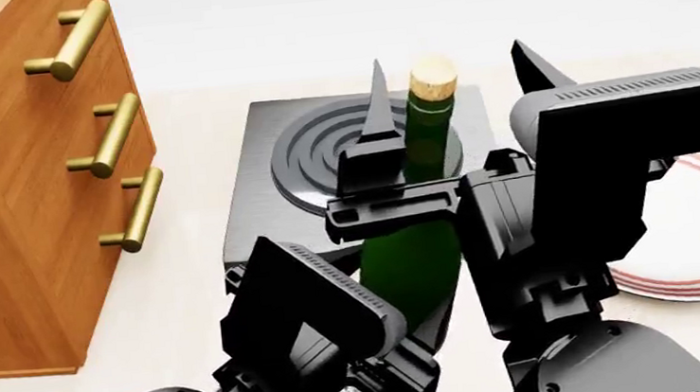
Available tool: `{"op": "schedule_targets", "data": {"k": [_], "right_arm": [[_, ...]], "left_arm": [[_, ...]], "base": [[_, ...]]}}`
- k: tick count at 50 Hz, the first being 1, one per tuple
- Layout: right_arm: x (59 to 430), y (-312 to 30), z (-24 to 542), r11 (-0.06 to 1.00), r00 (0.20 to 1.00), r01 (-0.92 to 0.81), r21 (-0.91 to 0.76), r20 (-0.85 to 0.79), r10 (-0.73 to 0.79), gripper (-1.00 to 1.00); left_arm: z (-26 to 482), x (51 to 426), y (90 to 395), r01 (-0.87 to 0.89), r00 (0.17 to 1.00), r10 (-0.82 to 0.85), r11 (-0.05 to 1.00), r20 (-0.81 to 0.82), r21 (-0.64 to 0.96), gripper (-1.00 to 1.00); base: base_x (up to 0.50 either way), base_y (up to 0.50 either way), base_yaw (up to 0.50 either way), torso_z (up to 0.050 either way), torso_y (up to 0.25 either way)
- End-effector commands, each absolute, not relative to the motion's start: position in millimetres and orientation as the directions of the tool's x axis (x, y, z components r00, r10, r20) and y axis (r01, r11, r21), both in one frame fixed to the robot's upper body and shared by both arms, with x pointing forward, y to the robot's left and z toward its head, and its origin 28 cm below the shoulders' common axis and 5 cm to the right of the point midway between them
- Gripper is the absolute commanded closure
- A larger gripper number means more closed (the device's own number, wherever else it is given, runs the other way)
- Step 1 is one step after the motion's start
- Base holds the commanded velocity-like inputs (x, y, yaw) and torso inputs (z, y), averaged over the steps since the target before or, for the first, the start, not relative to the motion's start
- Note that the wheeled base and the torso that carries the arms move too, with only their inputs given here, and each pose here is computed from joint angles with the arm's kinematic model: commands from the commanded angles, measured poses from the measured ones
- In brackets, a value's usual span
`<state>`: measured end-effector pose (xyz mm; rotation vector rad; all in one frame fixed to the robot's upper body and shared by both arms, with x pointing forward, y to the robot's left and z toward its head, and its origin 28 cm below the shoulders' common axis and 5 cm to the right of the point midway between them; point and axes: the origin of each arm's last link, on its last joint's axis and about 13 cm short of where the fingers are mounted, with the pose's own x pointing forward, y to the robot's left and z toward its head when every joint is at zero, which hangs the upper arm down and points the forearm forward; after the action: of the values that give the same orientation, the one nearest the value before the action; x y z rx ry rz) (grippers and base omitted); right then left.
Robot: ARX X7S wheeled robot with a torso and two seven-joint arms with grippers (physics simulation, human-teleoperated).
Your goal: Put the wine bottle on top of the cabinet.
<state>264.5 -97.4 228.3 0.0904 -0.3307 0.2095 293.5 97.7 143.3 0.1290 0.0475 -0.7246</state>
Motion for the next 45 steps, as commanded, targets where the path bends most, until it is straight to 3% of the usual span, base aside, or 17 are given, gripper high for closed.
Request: {"op": "schedule_targets", "data": {"k": [1,21,45], "right_arm": [[254.7,-99.9,231.0,0.975,0.917,-0.215,0.060,0.355,0.181,-1.00],[191.1,-118.2,204.9,0.988,0.915,-0.118,0.104,0.398,0.067,-1.00],[177.0,-118.8,145.3,0.982,0.969,-0.065,0.179,0.246,0.019,-1.00]], "left_arm": [[151.1,296.4,99.2,0.643,0.766,-0.640,0.761,-0.063,0.090,1.00],[163.8,301.2,116.0,0.572,0.819,-0.572,0.813,-0.037,0.111,1.00],[232.9,306.1,144.6,0.409,0.895,-0.429,0.898,0.120,0.162,1.00]], "base": [[0.00,0.00,0.00,0.000,0.000],[0.00,0.00,0.00,0.000,0.001],[0.00,0.00,0.00,0.000,0.001]]}}
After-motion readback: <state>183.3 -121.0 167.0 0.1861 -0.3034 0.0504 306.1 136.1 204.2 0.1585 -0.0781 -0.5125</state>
